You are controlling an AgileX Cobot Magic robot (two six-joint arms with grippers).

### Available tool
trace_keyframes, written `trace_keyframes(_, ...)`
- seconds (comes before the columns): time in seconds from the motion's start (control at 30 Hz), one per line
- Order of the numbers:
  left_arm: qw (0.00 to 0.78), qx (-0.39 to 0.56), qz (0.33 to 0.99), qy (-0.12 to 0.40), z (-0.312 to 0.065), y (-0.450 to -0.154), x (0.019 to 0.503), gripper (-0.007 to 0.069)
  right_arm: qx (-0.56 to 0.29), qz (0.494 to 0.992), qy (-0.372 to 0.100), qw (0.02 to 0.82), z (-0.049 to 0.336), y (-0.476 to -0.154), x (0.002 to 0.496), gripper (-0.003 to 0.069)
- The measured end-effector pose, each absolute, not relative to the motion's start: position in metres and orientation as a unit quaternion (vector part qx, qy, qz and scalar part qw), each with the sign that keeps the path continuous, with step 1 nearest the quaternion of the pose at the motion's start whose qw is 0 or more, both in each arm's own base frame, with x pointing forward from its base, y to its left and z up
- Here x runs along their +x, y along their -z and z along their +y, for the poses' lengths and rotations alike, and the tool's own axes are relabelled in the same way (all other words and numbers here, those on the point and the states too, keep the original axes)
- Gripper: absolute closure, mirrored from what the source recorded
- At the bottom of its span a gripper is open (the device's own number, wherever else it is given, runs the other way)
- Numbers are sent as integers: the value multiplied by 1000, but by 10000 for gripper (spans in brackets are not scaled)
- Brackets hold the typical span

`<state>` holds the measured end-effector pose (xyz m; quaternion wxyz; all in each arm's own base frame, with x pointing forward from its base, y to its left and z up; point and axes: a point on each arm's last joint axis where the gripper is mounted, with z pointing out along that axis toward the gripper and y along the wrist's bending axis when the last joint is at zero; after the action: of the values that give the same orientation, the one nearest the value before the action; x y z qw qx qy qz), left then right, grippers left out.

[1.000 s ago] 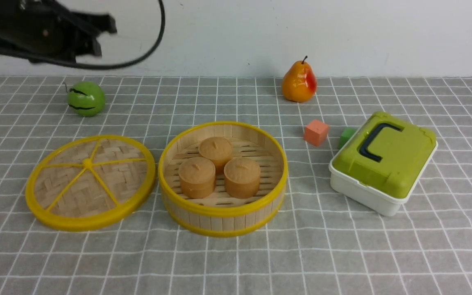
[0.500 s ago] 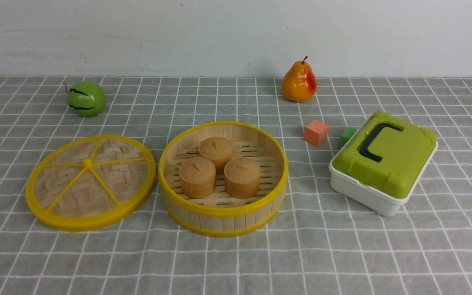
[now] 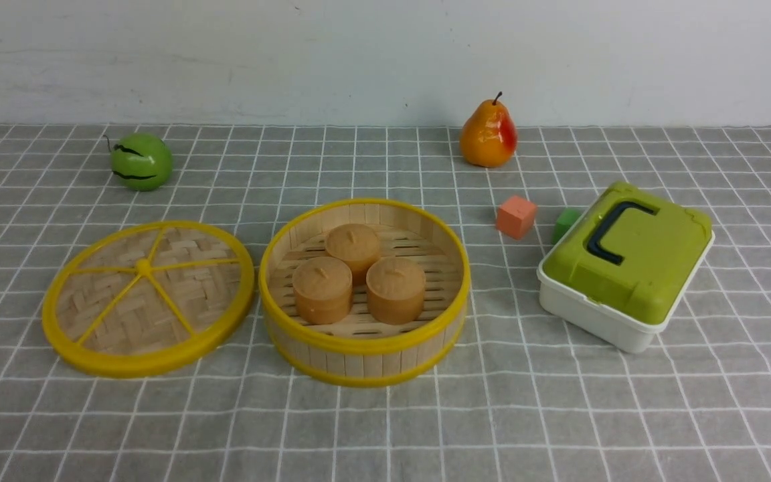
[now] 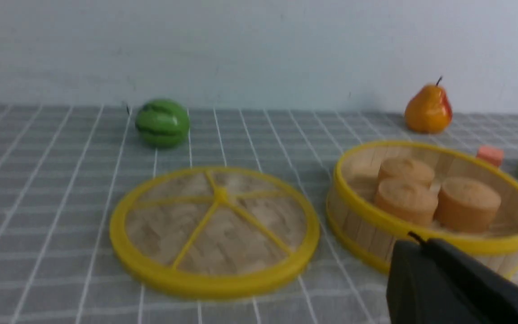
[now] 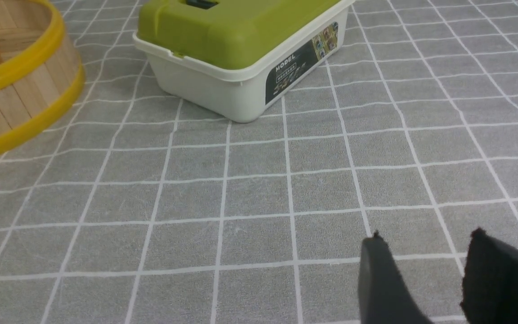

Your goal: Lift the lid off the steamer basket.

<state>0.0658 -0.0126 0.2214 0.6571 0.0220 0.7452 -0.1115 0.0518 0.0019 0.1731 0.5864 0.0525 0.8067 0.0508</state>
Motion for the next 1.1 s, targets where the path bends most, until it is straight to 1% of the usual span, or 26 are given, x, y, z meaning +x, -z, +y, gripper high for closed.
trace_keyframes(0.03, 646, 20, 755, 112, -13, -212, 66, 638, 53, 807, -51, 586, 2, -173, 52, 418)
trace_keyframes(0.07, 644, 21, 757, 111, -13, -209, 66, 638, 53, 807, -51, 586, 2, -173, 52, 418)
trace_keyframes(0.1, 620, 19, 776, 108, -13, -190, 66, 638, 53, 807, -51, 586, 2, -173, 52, 418)
trace_keyframes(0.13, 608, 18, 787, 106, -12, -183, 65, 638, 53, 807, -51, 586, 2, -173, 52, 418)
trace_keyframes(0.23, 565, 13, 820, 91, -10, -172, 63, 638, 53, 807, -51, 586, 2, -173, 52, 418)
trace_keyframes(0.27, 562, 13, 822, 90, -10, -171, 63, 638, 53, 807, -51, 586, 2, -173, 52, 418)
trace_keyframes(0.3, 537, 19, 840, 73, -8, -165, 61, 638, 53, 807, -51, 586, 2, -173, 52, 418)
trace_keyframes(0.37, 522, 27, 850, 59, -7, -161, 59, 638, 53, 807, -51, 586, 2, -173, 52, 418)
trace_keyframes(0.5, 545, 18, 837, 49, -4, -163, 56, 638, 53, 807, -51, 586, 2, -173, 52, 418)
trace_keyframes(0.6, 561, -7, 826, 50, -2, -165, 55, 638, 53, 807, -51, 586, 2, -173, 52, 418)
trace_keyframes(0.67, 579, -50, 812, 52, 0, -168, 53, 638, 53, 807, -51, 586, 2, -173, 52, 418)
trace_keyframes(0.77, 584, -73, 807, 54, 1, -169, 52, 638, 53, 807, -51, 586, 2, -173, 52, 418)
trace_keyframes(0.93, 584, -77, 806, 62, 1, -169, 52, 638, 53, 807, -51, 586, 2, -173, 52, 418)
trace_keyframes(1.1, 580, -82, 806, 84, -2, -169, 52, 638, 53, 807, -51, 586, 2, -173, 52, 418)
